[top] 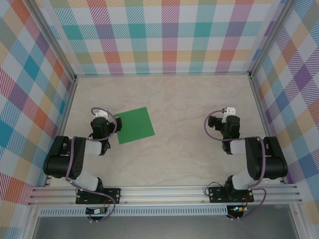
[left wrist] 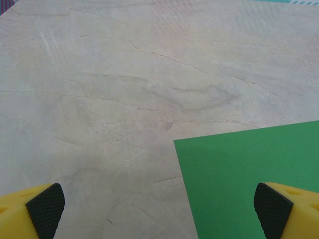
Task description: Fold a paper plane with a square sheet of paper (pick it up from the middle)
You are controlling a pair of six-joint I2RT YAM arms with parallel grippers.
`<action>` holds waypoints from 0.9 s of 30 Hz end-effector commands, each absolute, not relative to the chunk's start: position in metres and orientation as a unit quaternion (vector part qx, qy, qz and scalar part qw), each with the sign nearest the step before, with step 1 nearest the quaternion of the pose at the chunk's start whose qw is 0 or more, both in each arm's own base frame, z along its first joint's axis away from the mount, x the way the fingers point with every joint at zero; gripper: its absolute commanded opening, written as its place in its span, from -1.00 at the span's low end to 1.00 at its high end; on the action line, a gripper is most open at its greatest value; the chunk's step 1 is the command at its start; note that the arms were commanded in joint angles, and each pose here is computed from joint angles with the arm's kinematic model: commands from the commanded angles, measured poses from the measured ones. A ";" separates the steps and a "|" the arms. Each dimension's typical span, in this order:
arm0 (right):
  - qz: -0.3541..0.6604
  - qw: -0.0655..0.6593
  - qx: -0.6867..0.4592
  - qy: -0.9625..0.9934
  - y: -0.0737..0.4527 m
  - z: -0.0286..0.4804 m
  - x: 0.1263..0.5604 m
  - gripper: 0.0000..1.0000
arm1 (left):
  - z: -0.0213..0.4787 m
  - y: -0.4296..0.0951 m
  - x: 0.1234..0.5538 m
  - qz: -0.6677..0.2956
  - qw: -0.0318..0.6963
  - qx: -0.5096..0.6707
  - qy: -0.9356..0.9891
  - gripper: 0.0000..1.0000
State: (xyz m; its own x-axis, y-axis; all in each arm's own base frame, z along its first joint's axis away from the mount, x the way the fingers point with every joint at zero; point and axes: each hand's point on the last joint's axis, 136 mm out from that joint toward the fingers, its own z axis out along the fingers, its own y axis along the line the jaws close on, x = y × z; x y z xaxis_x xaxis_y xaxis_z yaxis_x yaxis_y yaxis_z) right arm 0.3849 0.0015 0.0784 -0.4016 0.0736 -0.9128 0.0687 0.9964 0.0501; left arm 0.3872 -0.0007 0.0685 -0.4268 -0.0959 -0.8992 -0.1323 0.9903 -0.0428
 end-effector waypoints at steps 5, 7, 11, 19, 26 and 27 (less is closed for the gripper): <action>0.010 0.566 0.042 0.823 0.002 0.092 0.395 0.99 | 0.080 -0.001 0.395 0.021 0.550 -0.065 0.832 1.00; 0.006 0.563 0.048 0.825 0.000 0.093 0.395 1.00 | 0.082 0.000 0.395 0.022 0.552 -0.066 0.831 1.00; 0.010 0.568 0.029 0.822 0.007 0.104 0.392 0.99 | 0.098 0.009 0.394 0.041 0.543 -0.089 0.834 1.00; 0.042 0.488 0.117 0.864 0.004 0.150 0.370 0.99 | 0.155 0.027 0.377 0.045 0.517 -0.185 0.834 1.00; 0.173 0.404 0.134 0.888 0.057 0.164 0.360 0.99 | 0.191 0.019 0.366 -0.005 0.470 -0.238 0.850 1.00; 0.189 0.396 0.126 0.890 0.069 0.165 0.359 0.99 | 0.194 0.015 0.365 -0.013 0.467 -0.235 0.852 1.00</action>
State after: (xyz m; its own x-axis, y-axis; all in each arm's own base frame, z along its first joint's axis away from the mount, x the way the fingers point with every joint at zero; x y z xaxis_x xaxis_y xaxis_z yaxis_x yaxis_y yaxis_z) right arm 0.3813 0.0310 0.1912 -0.4860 0.3155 -0.8151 0.0899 0.9457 0.3124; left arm 0.3855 0.0212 0.2081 -0.3552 -0.3485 -0.8674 -0.3546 0.9088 -0.2199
